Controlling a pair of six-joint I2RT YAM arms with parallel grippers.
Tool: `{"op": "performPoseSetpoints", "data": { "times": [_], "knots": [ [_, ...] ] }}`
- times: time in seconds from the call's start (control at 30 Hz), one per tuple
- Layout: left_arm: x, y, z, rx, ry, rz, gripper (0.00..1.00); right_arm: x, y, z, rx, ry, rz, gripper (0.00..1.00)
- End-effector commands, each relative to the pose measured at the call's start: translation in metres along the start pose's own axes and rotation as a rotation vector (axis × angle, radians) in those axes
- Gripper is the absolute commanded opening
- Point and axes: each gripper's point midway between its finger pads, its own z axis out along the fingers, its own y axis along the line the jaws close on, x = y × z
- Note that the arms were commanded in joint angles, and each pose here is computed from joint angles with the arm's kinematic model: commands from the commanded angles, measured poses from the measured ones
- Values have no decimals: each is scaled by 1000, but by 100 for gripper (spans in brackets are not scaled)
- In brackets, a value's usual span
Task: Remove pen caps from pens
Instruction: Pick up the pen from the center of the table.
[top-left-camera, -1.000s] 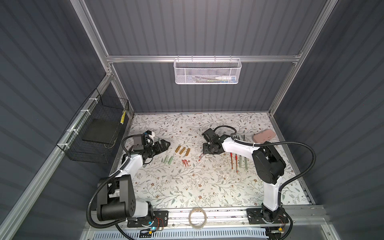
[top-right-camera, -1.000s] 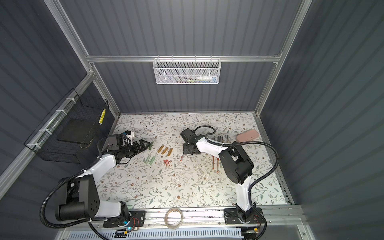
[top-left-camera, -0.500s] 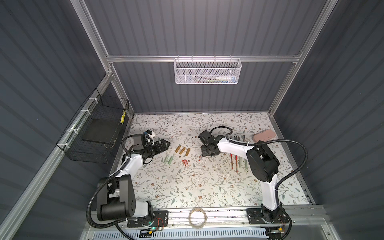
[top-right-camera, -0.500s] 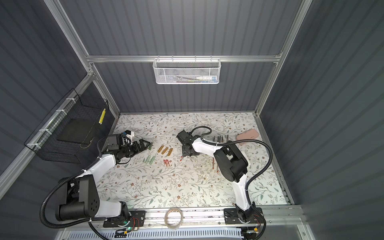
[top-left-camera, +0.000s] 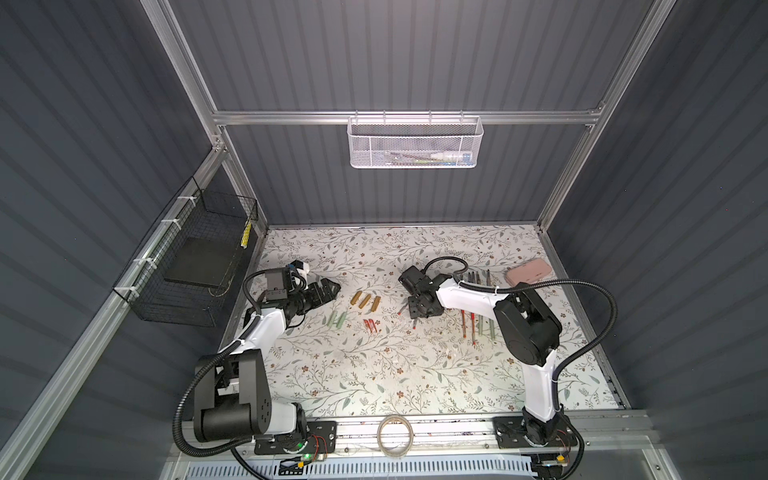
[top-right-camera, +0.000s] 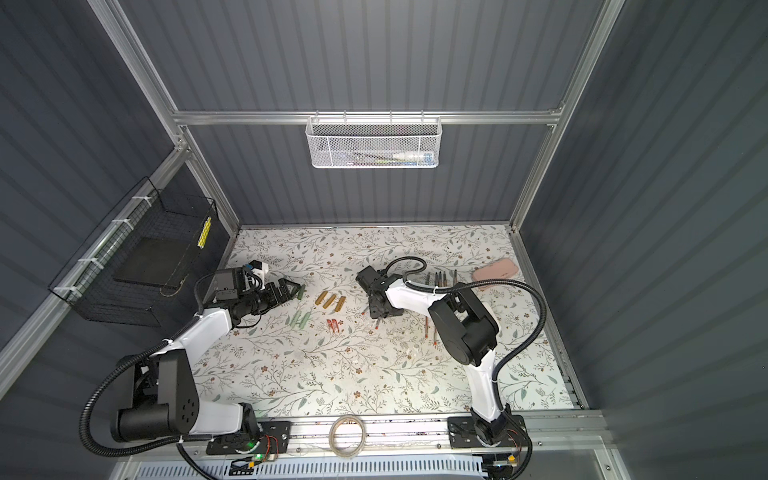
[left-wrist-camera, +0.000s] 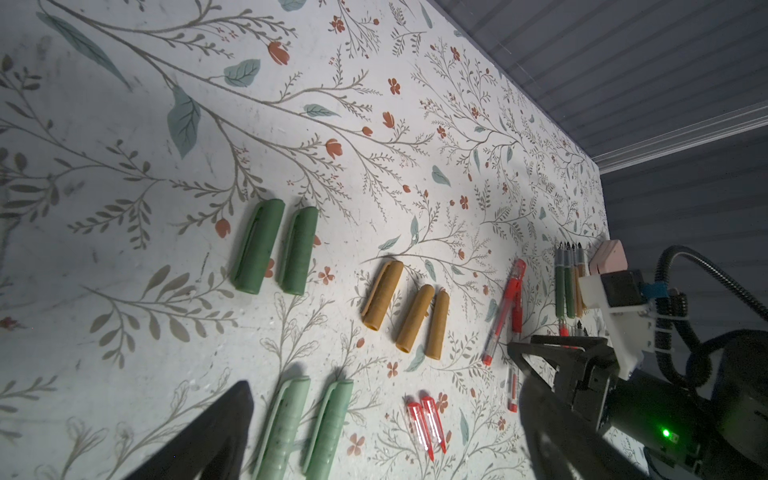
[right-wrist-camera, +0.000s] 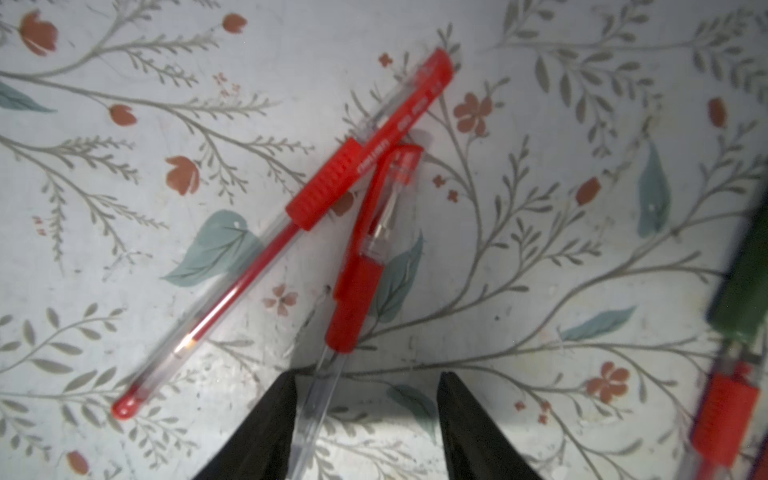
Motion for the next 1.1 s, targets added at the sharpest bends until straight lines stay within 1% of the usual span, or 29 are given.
{"op": "performPoseSetpoints", "data": {
  "times": [0.0,0.1,0.17,0.3,0.47,0.6,0.77,0.9,1.07],
  "knots": [
    [-11,-6,-6,9,-21,20,100,18,-14,0,43,34,-1,52],
    [-12,-5,-5,8,-24,20,100,21,-18,2,27,45,18,47],
    [-13,-6,-6,9,-23,20,100,23,-22,0,31,50,19,41],
    [-12,-6,-6,9,-27,24,100,22,-28,-1,22,38,34,24],
    [-13,-7,-8,6,-25,26,100,26,-37,0,11,47,59,13],
    [-14,-7,-8,7,-29,27,100,30,-45,0,9,55,74,8],
    [-15,-14,-8,46,-21,40,99,30,-52,-8,4,19,81,3],
    [-22,-35,-10,132,9,37,97,25,-53,-25,-34,-33,82,2],
    [-36,-76,-5,214,52,114,96,8,-48,-60,-134,-162,83,0]
  ]
}}
